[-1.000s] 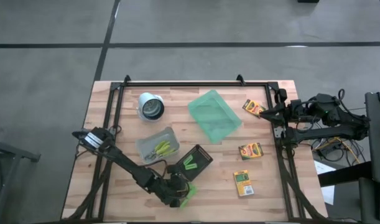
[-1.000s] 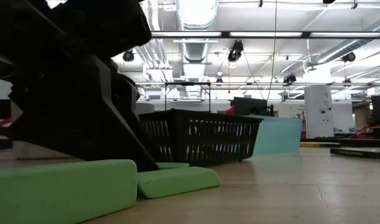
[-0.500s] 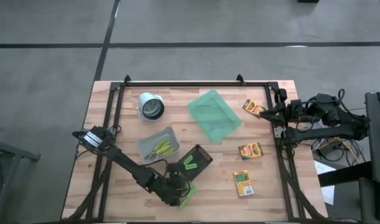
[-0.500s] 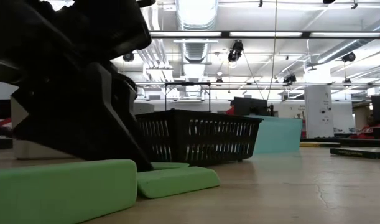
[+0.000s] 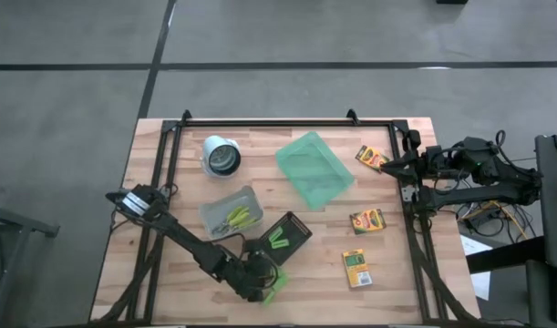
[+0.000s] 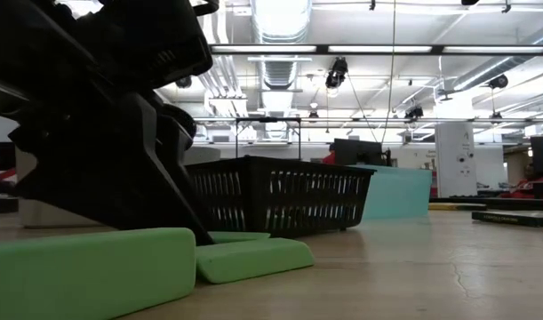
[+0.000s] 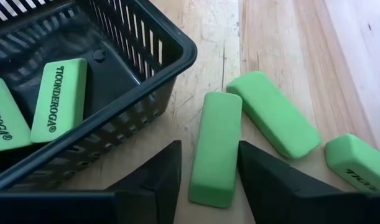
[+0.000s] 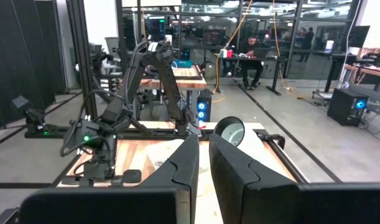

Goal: Pick & Place School Supplies
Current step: Put the green eraser into the black bin

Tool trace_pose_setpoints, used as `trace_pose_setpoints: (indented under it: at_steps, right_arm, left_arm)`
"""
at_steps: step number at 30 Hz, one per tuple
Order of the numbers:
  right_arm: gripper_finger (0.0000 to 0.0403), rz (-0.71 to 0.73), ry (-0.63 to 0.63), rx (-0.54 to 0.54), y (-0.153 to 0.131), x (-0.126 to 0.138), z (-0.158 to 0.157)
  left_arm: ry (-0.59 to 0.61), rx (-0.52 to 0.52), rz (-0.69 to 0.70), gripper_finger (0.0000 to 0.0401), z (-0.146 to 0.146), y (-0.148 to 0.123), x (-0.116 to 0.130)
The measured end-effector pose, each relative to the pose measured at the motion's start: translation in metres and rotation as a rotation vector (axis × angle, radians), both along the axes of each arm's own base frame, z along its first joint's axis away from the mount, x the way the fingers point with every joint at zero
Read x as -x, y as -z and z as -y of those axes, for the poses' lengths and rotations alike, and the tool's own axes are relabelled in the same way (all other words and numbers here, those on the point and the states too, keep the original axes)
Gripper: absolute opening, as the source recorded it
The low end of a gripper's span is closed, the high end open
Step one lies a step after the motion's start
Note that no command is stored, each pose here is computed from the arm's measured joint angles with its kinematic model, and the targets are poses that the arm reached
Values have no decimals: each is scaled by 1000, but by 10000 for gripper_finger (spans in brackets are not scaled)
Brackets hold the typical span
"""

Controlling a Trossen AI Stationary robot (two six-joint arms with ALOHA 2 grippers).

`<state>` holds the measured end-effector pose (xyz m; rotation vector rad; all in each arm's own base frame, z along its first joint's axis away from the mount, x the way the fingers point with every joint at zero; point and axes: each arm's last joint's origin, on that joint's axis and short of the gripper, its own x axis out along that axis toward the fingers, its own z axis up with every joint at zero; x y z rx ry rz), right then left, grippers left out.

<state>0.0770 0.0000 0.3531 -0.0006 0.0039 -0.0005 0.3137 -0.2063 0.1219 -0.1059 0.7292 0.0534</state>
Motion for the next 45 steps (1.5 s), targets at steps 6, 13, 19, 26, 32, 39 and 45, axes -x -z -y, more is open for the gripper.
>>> trace_pose_setpoints:
  at_steps: [6,13,19,26,32,39,45]
  right_arm:
    - [36,0,0,0,0,0,0]
    - [36,0,0,0,0,0,0]
    - [36,0,0,0,0,0,0]
    - [36,0,0,0,0,0,0]
    - [36,0,0,0,0,0,0]
    - [36,0,0,0,0,0,0]
    - [36,0,0,0,0,0,0]
  left_arm:
    - [-13,15,0,120,0,0,0]
    - [-22,25,1,100,0,0,0]
    - [-9,27,8,98,2,-4,-3]
    - [10,38,-13,97,3,-31,-2]
    - [-36,89,-41,97,0,-78,3]
    - [-106,50,19,97,-12,-147,2]
    - [-223,84,55,97,-33,-184,-12]
